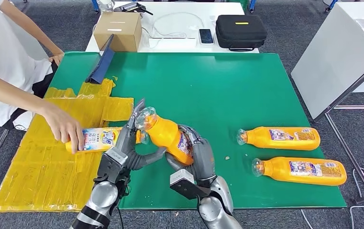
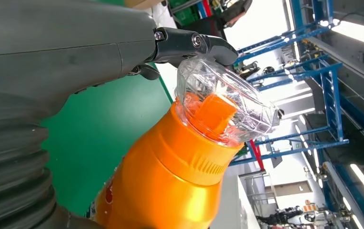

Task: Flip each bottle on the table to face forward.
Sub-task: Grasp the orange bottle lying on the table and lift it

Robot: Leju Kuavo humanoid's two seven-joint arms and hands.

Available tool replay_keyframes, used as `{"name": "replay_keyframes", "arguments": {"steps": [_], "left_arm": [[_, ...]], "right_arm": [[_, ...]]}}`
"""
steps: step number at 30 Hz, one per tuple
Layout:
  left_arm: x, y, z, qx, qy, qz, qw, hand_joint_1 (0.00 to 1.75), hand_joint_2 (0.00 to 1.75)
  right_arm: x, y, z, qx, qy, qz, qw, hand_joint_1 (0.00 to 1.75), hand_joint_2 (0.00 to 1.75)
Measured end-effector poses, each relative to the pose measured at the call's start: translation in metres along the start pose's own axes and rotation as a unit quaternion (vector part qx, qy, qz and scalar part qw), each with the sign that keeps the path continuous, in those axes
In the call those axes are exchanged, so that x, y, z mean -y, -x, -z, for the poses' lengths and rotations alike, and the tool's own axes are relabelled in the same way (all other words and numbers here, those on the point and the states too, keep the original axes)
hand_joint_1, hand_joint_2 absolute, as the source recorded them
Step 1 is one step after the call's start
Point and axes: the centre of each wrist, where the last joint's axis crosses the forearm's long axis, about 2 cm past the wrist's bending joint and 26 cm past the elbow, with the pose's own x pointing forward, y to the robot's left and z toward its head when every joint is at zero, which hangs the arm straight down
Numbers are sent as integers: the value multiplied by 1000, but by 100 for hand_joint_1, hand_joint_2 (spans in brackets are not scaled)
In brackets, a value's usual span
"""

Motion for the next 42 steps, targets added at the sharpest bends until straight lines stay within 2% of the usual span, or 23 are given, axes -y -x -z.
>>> {"name": "replay_keyframes", "arguments": {"steps": [13,26,27,30,31,42], "left_arm": [[0,10,3,-20,24,-63,997,0,175],[3,16,3,-36,44,-100,993,2,175],[3,17,4,-36,47,-106,993,33,175],[4,17,4,-35,51,-120,991,162,175],[4,17,4,-35,51,-123,990,175,175],[3,18,4,-36,50,-143,988,175,175]], "right_arm": [[-17,-6,4,16,-9,-5,1000,175,175],[-22,-5,2,14,-16,-10,1000,175,175],[-23,-5,2,14,-17,-11,1000,174,175],[-24,-5,3,15,-21,-11,1000,174,175],[-25,-5,3,15,-21,-11,1000,175,175],[-27,-4,4,17,-20,-16,1000,174,175]]}}
